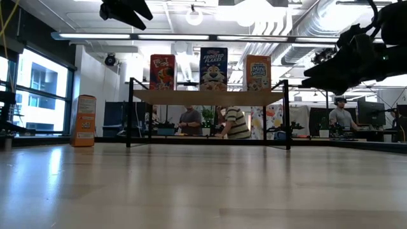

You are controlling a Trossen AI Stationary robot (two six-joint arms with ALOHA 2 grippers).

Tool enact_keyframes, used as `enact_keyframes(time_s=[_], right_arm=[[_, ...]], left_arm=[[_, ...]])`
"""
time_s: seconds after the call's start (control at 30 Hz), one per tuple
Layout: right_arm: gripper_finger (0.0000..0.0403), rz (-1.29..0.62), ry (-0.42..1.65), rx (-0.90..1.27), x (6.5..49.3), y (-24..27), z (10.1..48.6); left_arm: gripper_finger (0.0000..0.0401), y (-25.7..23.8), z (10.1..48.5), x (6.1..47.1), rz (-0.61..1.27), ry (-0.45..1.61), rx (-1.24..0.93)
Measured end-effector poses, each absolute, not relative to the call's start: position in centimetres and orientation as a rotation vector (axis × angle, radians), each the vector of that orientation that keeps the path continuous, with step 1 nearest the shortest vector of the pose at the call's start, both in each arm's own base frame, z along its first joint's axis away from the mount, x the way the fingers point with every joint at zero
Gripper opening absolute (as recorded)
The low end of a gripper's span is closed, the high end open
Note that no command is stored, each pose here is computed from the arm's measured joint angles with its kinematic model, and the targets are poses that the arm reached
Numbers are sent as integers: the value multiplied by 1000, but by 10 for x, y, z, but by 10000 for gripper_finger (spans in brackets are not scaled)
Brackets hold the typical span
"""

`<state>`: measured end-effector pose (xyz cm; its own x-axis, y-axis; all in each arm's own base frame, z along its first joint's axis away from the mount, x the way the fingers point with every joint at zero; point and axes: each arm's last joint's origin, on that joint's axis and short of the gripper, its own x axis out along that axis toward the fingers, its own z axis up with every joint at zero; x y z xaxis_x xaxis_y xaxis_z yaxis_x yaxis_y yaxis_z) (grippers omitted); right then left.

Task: Stack cereal on shelf
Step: Put the red cereal box on the shelf

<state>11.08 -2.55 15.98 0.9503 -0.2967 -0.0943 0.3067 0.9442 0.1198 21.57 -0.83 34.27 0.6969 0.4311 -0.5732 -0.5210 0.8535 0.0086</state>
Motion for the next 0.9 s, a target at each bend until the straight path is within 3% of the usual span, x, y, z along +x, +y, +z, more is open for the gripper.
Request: enact_keyframes(time_s=[0.9], right_arm=[[248,-298,16,72,99,-23,164]], left_arm=[[223,-8,343,216,534,597,-159]])
